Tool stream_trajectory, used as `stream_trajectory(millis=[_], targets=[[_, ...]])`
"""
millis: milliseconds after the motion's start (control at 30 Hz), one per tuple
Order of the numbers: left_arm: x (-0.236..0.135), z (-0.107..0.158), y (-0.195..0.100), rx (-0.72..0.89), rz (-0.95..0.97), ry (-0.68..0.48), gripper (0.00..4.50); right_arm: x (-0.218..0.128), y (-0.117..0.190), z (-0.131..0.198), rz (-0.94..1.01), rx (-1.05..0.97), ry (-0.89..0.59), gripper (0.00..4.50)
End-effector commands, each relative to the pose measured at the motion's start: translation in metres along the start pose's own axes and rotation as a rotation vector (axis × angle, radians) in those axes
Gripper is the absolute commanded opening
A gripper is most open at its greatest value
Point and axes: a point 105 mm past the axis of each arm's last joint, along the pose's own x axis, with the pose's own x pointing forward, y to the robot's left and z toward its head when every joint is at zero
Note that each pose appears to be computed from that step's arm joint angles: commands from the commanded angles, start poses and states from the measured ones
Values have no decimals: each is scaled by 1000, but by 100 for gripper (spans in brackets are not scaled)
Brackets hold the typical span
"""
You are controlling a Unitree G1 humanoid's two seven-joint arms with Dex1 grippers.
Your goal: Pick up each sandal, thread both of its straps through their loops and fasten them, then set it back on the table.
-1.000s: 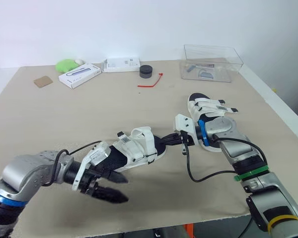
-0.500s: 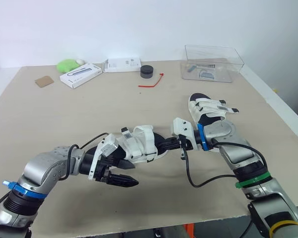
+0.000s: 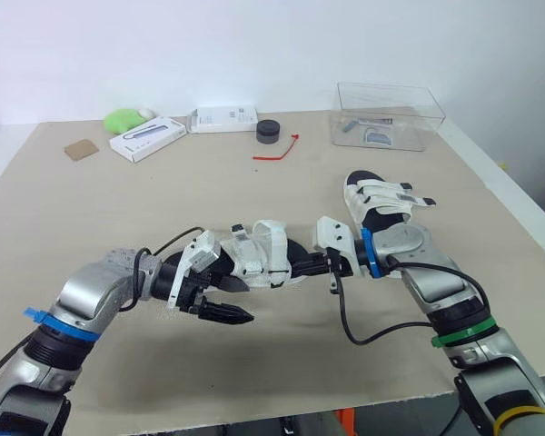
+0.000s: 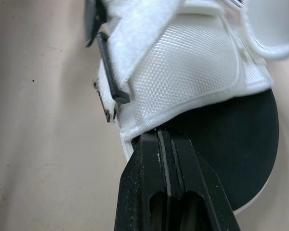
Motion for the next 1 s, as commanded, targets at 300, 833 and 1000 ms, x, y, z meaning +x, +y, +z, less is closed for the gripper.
stream_trajectory(millis=[300,833,1000], targets=[[-14,11,-17,71,-91,61,406,-5,-6,2,-19,-16,-2,0],[-33,20,-60,-37,-247,83,406,-10,-9,-1,-22,-18,10,0],[3,5,-31,-4,-83,11,406,-9,-10,0,-21,-20,8,0]])
